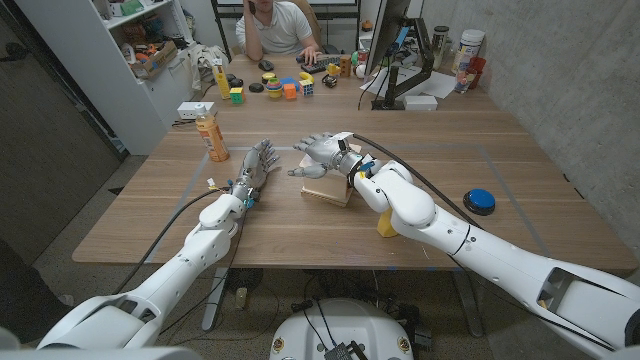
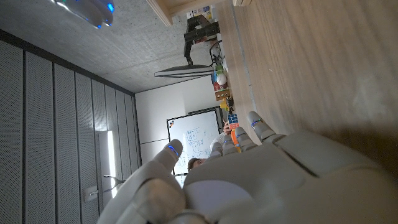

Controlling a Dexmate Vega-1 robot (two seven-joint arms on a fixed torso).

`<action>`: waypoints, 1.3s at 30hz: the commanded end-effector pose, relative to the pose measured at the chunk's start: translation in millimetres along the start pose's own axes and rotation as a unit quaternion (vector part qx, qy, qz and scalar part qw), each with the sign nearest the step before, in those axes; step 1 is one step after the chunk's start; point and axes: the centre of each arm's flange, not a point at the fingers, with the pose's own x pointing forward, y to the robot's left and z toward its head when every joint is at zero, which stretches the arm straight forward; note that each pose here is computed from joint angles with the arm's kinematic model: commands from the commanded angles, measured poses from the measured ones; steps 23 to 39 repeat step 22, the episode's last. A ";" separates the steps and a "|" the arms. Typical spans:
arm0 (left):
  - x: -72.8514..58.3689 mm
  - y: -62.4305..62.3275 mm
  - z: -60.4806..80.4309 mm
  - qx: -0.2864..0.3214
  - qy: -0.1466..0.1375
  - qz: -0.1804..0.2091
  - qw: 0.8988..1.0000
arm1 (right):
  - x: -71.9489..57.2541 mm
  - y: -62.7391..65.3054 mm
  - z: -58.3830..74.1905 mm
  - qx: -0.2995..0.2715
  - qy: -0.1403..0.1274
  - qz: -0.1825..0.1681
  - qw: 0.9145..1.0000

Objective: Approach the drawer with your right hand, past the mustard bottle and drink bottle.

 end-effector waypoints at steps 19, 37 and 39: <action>12.2 -1.8 -5.5 0.000 0.007 -0.008 1.000 | 6.9 6.6 -6.9 -0.012 0.006 0.011 1.000; 13.2 -2.2 -5.4 -0.001 0.007 -0.009 1.000 | 7.1 6.7 -7.3 -0.010 0.006 0.011 1.000; 13.2 -2.2 -5.4 -0.001 0.007 -0.009 1.000 | 7.1 6.7 -7.3 -0.010 0.006 0.011 1.000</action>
